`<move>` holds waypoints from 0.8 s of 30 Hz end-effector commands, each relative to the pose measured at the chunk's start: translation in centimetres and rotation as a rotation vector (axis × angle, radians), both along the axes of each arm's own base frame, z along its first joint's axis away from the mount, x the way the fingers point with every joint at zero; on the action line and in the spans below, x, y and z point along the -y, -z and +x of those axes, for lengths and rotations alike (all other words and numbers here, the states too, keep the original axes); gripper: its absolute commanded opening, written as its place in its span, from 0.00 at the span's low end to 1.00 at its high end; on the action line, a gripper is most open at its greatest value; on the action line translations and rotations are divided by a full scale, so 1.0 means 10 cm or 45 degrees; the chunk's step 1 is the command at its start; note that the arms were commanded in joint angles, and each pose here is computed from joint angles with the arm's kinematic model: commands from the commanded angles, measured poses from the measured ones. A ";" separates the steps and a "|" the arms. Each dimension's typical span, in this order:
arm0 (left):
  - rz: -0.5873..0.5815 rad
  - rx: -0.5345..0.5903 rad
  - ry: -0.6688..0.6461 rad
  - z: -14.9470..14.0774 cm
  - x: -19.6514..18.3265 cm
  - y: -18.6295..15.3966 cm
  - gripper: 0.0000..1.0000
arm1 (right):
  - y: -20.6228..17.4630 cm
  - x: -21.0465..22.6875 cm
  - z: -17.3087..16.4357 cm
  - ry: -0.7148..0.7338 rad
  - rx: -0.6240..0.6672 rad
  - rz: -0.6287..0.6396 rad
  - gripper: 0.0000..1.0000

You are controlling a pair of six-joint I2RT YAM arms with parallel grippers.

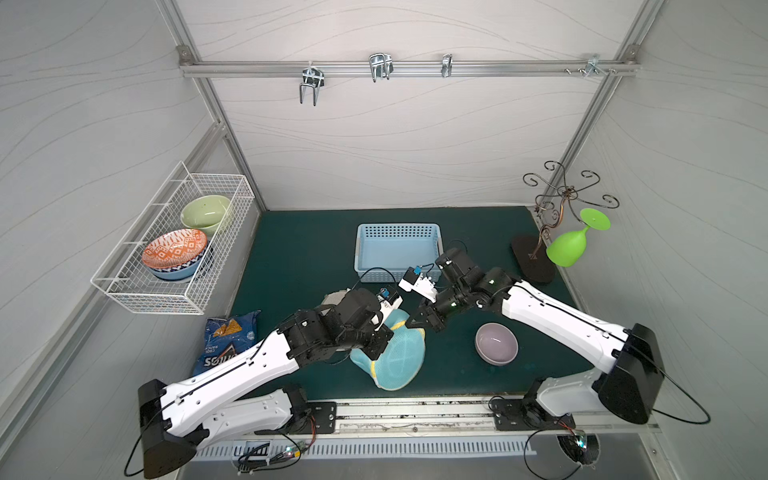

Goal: Turn the laundry bag inside out
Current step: Zip the zipper on the laundry bag.

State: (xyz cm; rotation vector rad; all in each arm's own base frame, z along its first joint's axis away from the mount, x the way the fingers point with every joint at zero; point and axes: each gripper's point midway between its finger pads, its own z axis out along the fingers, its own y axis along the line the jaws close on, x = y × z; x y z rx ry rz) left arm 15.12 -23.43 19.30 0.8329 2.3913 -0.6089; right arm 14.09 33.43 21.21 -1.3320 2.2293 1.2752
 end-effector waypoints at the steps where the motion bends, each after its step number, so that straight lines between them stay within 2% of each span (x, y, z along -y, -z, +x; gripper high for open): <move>1: -0.094 0.110 -0.177 0.17 -0.09 -0.24 0.00 | 0.01 0.07 0.11 0.135 -0.020 0.004 0.00; 6: -0.310 0.222 -0.354 0.18 -0.37 -0.56 0.00 | 0.34 0.32 0.35 0.363 -0.115 -0.013 0.00; 10: -0.462 0.262 -0.507 0.15 -0.66 -0.67 0.00 | 0.58 0.58 0.49 0.563 -0.121 -0.083 0.00; 12: -0.539 0.262 -0.477 0.08 -0.67 -0.67 0.00 | 0.53 0.61 0.46 0.539 -0.128 -0.034 0.00; 14: -0.471 0.189 -0.416 0.00 -0.60 -0.54 0.00 | 0.33 0.49 0.29 0.397 -0.098 0.011 0.00; 17: -0.357 0.072 -0.325 -0.06 -0.44 -0.36 0.39 | 0.06 0.31 0.14 0.238 -0.024 0.019 0.00; 19: -0.320 0.070 -0.302 -0.07 -0.43 -0.37 0.49 | -0.02 0.26 0.08 0.162 -0.009 -0.007 0.00; 21: -0.304 0.129 -0.297 -0.05 -0.49 -0.49 0.57 | -0.04 0.22 0.05 0.134 0.034 -0.061 0.00; 24: -0.271 0.201 -0.246 -0.05 -0.52 -0.63 0.60 | -0.07 0.15 -0.11 0.020 0.067 -0.085 0.00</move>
